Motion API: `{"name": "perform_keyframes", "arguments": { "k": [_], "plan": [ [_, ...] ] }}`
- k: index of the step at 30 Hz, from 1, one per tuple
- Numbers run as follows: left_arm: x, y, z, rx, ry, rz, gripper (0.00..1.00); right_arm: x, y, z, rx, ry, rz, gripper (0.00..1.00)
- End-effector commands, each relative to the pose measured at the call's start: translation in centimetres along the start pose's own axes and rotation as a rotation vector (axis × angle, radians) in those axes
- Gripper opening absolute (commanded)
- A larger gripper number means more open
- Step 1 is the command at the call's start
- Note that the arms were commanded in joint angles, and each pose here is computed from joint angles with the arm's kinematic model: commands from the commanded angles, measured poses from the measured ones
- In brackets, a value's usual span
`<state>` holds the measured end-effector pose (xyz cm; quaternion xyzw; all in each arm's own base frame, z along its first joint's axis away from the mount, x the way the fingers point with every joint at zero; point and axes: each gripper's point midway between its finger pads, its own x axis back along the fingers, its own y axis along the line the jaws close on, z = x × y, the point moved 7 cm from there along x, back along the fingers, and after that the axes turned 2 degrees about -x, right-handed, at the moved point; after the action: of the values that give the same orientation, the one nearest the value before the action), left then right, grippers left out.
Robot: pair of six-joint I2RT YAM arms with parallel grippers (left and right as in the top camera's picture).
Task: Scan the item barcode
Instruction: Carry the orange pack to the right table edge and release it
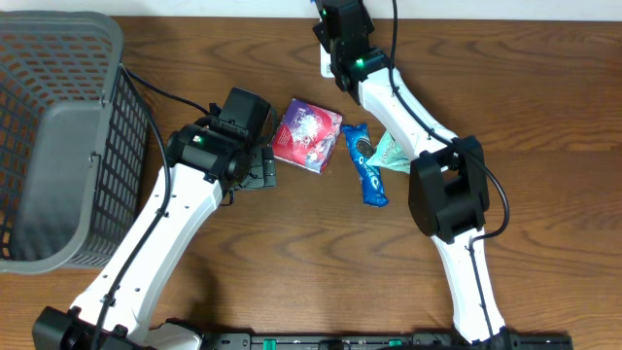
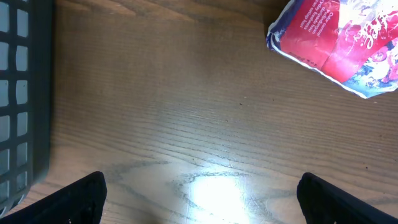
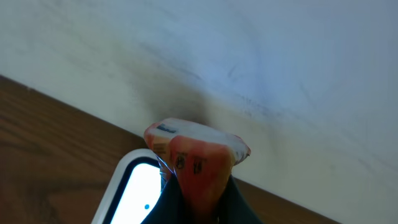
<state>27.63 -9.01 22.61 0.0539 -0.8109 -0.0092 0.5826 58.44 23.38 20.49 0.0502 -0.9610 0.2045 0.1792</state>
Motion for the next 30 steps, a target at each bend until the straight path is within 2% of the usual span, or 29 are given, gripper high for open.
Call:
{"name": "perform_keyframes", "arguments": {
  "k": [1, 5, 11, 15, 21, 26, 27, 29, 30],
  "plan": [
    [0.0, 0.0, 0.0, 0.002, 0.000, -0.012, 0.98, -0.4, -0.9, 0.0, -0.075, 0.012, 0.008, 0.01],
    [0.0, 0.0, 0.0, 0.002, 0.000, -0.013, 0.98, -0.6, -2.8, 1.1, -0.069, 0.094, 0.033, 0.01],
    [0.0, 0.0, 0.0, 0.002, 0.000, -0.012, 0.98, -0.8, -12.1, 5.3, -0.238, 0.320, 0.228, 0.01],
    [0.0, 0.0, 0.0, 0.002, 0.000, -0.013, 0.98, -0.1, -20.0, 9.9, -0.294, 0.496, 0.329, 0.01],
    [0.0, 0.0, 0.0, 0.002, 0.000, -0.013, 0.98, 3.3, -31.1, 19.5, -0.376, 0.788, 0.470, 0.01],
    [0.0, 0.0, 0.0, 0.002, 0.000, -0.012, 0.98, 5.7, -36.3, 25.3, -0.471, 0.905, 0.452, 0.01],
    [0.0, 0.0, 0.0, 0.002, 0.000, -0.012, 0.98, 6.4, -37.4, 26.5, -0.494, 0.921, 0.462, 0.04],
    [0.0, 0.0, 0.0, 0.002, 0.000, -0.012, 0.98, 7.3, -39.0, 28.4, -0.540, 0.943, 0.471, 0.19],
    [0.0, 0.0, 0.0, 0.002, 0.000, -0.012, 0.98, 7.7, -39.6, 29.3, -0.570, 0.949, 0.457, 0.45]
  ]
}}
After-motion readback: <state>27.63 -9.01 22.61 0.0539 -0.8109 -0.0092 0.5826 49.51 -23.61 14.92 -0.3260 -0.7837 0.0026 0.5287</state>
